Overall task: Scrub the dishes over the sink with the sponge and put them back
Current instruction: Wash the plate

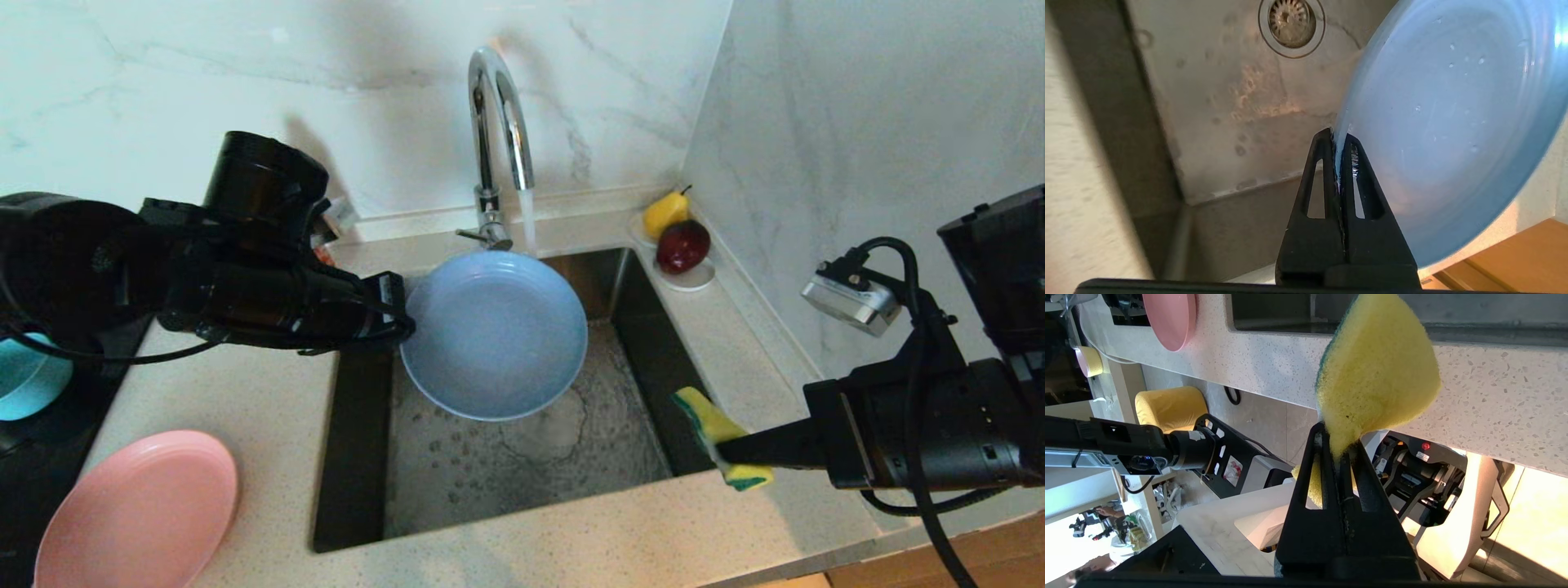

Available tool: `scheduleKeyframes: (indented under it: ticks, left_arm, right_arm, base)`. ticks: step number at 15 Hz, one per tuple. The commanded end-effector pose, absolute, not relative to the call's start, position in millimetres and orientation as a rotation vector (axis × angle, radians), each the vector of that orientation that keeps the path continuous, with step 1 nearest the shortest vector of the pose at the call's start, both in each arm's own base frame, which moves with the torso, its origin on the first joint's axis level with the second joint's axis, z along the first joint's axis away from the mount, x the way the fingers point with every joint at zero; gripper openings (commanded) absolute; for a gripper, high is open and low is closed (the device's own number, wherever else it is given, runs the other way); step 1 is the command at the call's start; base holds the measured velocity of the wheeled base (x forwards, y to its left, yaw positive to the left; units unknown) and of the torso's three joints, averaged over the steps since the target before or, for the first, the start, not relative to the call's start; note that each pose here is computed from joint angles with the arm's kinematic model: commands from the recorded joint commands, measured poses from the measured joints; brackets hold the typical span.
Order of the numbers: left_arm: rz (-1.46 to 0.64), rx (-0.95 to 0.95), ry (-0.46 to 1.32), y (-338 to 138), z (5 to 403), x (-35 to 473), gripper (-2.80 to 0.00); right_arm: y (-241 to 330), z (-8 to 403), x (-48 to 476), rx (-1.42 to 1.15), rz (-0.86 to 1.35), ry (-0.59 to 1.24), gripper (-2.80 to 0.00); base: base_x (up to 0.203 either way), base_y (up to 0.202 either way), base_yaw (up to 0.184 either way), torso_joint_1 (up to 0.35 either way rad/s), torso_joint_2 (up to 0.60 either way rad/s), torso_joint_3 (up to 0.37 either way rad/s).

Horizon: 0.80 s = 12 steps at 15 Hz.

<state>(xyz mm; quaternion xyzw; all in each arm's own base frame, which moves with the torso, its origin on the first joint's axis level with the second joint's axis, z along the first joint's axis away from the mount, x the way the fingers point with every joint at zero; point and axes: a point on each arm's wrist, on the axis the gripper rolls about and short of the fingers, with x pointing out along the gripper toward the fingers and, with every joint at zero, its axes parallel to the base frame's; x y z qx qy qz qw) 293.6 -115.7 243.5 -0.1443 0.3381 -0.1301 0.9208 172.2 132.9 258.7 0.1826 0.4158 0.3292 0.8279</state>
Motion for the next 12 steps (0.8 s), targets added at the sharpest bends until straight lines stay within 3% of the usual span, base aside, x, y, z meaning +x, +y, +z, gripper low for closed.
scheduleKeyframes:
  ticks: [1, 12]
  left_arm:
    - [-0.26, -0.302, 0.746, -126.4, 222.4, 309.1, -2.8]
    - [-0.28, -0.368, 0.745, -158.0, 189.1, 354.9, -2.8]
  right_arm:
    - [133.0, 257.5, 172.1, 0.388, 0.698, 0.89, -2.8]
    - [122.0, 260.1, 174.9, 0.399, 0.664, 0.861, -2.8]
  base:
    - [0.0, 0.0, 0.0, 0.0, 0.0, 0.0]
    - [0.0, 0.0, 0.0, 0.0, 0.0, 0.0]
